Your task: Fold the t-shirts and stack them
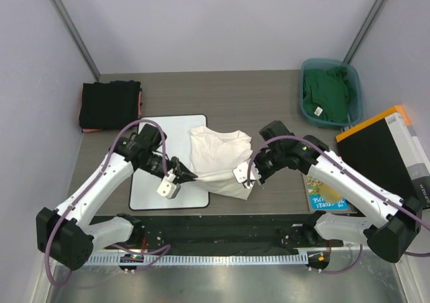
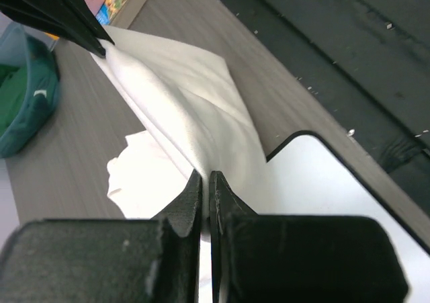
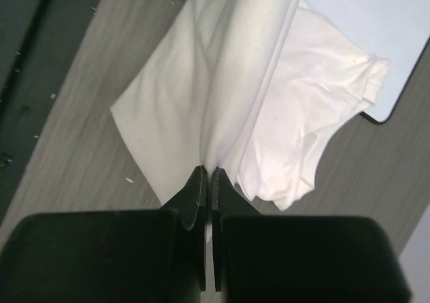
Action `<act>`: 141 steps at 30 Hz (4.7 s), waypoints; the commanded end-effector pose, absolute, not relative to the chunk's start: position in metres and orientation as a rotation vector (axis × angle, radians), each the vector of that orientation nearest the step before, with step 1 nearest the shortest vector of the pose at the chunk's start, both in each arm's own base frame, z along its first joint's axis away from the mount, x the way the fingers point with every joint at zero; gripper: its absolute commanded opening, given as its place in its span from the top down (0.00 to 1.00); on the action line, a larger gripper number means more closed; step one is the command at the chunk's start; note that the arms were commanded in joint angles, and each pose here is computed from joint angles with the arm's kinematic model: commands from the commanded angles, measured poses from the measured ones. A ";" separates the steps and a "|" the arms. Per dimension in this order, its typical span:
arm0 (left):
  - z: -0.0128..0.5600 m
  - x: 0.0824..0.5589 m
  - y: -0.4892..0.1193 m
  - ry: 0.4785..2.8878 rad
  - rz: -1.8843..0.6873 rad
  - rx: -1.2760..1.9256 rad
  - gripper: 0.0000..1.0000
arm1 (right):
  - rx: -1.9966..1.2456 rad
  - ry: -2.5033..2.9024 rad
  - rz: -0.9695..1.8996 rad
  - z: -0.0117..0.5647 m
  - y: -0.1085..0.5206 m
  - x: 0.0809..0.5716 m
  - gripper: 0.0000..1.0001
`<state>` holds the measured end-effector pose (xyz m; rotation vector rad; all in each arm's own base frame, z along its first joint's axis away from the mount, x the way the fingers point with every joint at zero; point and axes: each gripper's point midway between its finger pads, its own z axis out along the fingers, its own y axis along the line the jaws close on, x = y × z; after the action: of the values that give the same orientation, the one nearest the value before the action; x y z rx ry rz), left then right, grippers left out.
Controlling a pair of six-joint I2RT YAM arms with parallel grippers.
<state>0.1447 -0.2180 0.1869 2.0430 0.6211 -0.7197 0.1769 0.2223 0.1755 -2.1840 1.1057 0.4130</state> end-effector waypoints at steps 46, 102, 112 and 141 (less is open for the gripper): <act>0.154 0.418 -0.226 0.680 -0.126 1.722 0.00 | -1.646 1.196 -0.419 0.156 0.211 0.422 0.30; 0.135 0.362 -0.216 2.117 -1.260 0.915 0.00 | -1.562 1.735 0.481 0.174 0.236 0.298 0.32; 0.105 0.383 -0.206 2.412 -1.202 0.373 0.00 | -1.630 1.683 0.439 0.175 0.241 0.303 0.32; 0.041 0.349 -0.235 2.580 -1.251 0.187 0.00 | -1.875 1.861 0.212 0.081 0.179 0.273 0.45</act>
<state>0.3582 -0.2417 0.0576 0.2180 2.5236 -1.2938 0.2638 0.1923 0.0772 -1.8465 1.8878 0.3371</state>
